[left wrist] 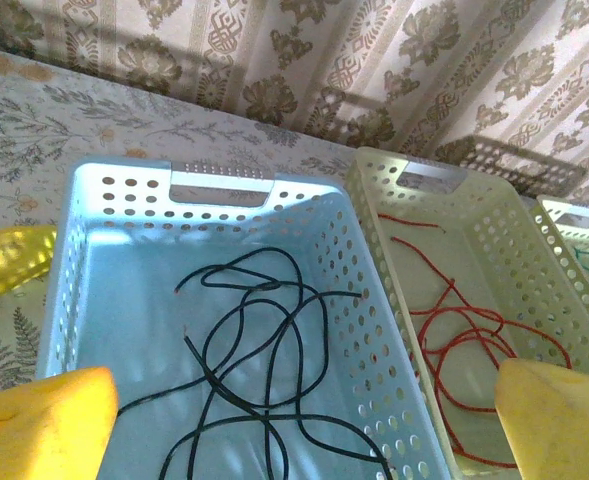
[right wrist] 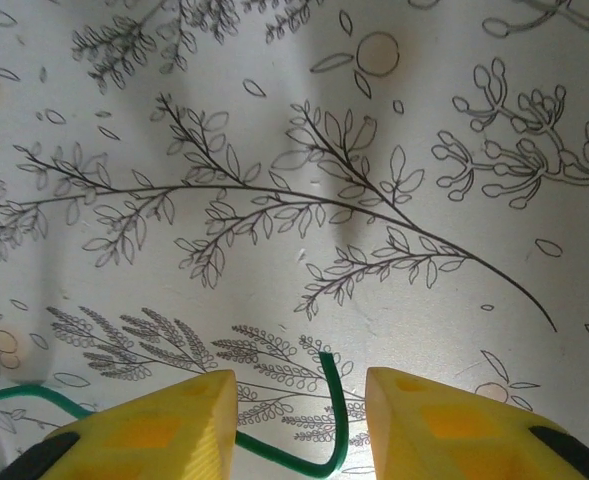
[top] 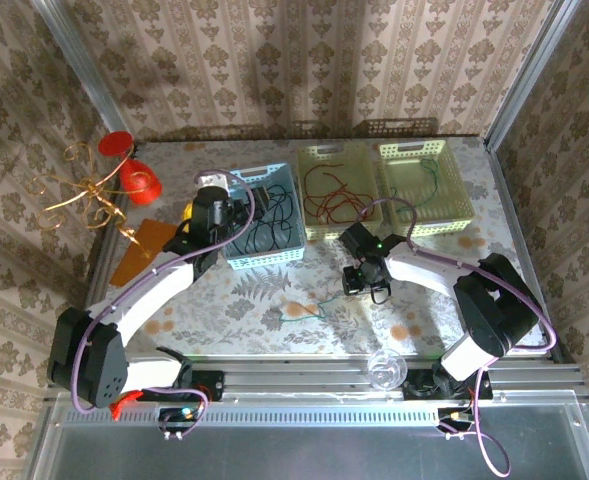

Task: Untangle the cables

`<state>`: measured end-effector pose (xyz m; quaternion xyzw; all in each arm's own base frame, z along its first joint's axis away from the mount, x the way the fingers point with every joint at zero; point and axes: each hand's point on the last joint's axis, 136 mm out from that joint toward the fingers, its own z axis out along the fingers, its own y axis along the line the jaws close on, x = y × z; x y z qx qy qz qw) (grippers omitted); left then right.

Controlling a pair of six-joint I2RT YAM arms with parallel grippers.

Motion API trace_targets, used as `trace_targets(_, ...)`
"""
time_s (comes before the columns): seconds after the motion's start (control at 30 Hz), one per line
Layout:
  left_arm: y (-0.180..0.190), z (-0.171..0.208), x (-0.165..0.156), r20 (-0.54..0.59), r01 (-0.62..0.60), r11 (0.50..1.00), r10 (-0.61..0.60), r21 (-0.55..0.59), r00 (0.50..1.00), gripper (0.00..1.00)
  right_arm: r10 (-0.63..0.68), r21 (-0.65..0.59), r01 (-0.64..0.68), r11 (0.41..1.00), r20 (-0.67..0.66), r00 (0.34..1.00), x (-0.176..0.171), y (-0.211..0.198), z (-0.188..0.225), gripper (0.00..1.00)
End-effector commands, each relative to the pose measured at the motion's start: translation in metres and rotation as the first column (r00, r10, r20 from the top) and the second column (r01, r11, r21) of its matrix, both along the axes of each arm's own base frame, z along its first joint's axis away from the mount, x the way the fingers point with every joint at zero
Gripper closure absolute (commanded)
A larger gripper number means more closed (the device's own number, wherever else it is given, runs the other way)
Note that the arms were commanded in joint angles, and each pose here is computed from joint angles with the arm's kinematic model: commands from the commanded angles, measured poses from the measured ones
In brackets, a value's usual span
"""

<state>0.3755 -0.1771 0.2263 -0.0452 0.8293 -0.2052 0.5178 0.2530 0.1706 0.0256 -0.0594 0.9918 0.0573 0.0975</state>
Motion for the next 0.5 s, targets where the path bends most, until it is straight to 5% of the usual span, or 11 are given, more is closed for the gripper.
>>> trace_targets(0.0, -0.007, 0.006, 0.001, 0.003, 0.007, 1.000, -0.007, -0.015, 1.000, 0.02, -0.019, -0.023, 0.019, 1.000, -0.009, 1.000, -0.004, -0.008, -0.009, 0.65)
trace_targets(0.2, -0.011, 0.002, 0.001, 0.000, 0.008, 1.000, -0.008, -0.019, 1.000, 0.02, -0.014, -0.021, 0.014, 1.000, -0.002, 1.000, -0.004, -0.009, -0.007, 0.88)
trace_targets(0.47, -0.019, 0.000, 0.000, 0.001, 0.024, 1.000, -0.024, -0.011, 1.000, 0.02, -0.024, -0.024, 0.025, 0.999, 0.061, 0.998, 0.002, -0.013, 0.007, 0.94)
